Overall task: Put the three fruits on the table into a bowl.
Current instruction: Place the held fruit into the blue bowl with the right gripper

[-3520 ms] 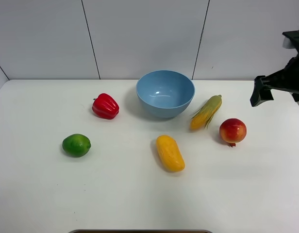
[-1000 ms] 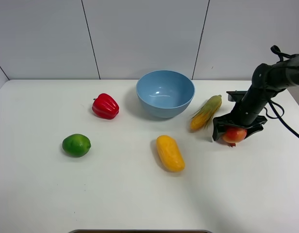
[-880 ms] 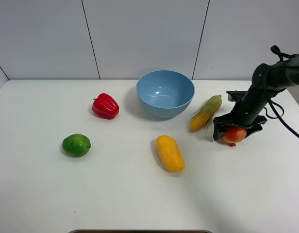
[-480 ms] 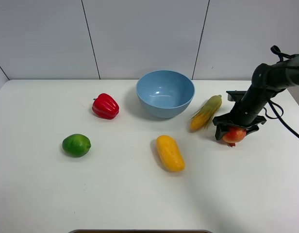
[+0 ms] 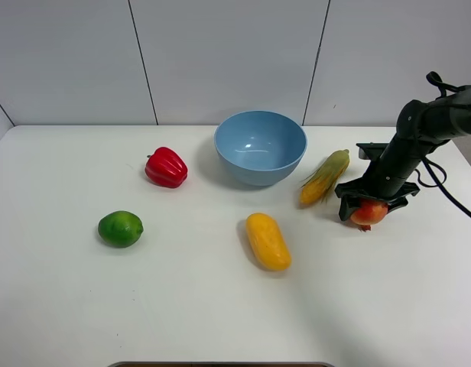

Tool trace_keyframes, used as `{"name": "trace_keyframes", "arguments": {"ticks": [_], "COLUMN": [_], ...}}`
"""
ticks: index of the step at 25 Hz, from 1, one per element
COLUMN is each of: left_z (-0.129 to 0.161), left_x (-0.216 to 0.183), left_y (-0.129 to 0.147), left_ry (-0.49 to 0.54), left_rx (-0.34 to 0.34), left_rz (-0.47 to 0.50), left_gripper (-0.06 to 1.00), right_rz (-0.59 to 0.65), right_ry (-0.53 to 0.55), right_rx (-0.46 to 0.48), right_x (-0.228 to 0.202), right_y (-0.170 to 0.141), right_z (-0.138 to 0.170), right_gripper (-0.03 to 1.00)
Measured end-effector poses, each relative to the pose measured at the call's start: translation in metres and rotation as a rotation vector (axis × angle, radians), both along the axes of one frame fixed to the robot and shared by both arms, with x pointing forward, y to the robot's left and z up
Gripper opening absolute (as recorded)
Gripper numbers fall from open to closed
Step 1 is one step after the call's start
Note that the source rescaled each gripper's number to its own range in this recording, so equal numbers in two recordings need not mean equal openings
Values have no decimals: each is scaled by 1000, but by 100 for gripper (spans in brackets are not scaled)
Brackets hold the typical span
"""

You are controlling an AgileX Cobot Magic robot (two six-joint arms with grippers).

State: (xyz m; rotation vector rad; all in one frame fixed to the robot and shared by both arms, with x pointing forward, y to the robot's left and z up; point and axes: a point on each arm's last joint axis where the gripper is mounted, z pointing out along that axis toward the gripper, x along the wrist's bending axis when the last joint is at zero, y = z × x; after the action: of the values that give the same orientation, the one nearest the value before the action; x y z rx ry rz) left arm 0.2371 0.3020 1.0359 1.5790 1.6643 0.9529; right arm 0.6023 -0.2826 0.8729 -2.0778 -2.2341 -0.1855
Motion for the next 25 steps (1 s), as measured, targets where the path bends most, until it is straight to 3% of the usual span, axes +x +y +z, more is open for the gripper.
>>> {"name": "trace_keyframes", "arguments": {"ticks": [9, 19, 25], "left_z": [0, 0, 0], "left_x": [0, 0, 0], "left_y": [0, 0, 0], "left_ry": [0, 0, 0], "left_rx": [1, 0, 0], "left_rz": [-1, 0, 0], "left_gripper": [79, 79, 79], "right_rz": [1, 13, -22], "right_ry": [-28, -153, -239], "right_rx": [3, 20, 97], "right_x": [-1, -14, -19], "right_y": [0, 2, 8], "right_z": [15, 90, 131], "right_gripper": [34, 34, 34]}}
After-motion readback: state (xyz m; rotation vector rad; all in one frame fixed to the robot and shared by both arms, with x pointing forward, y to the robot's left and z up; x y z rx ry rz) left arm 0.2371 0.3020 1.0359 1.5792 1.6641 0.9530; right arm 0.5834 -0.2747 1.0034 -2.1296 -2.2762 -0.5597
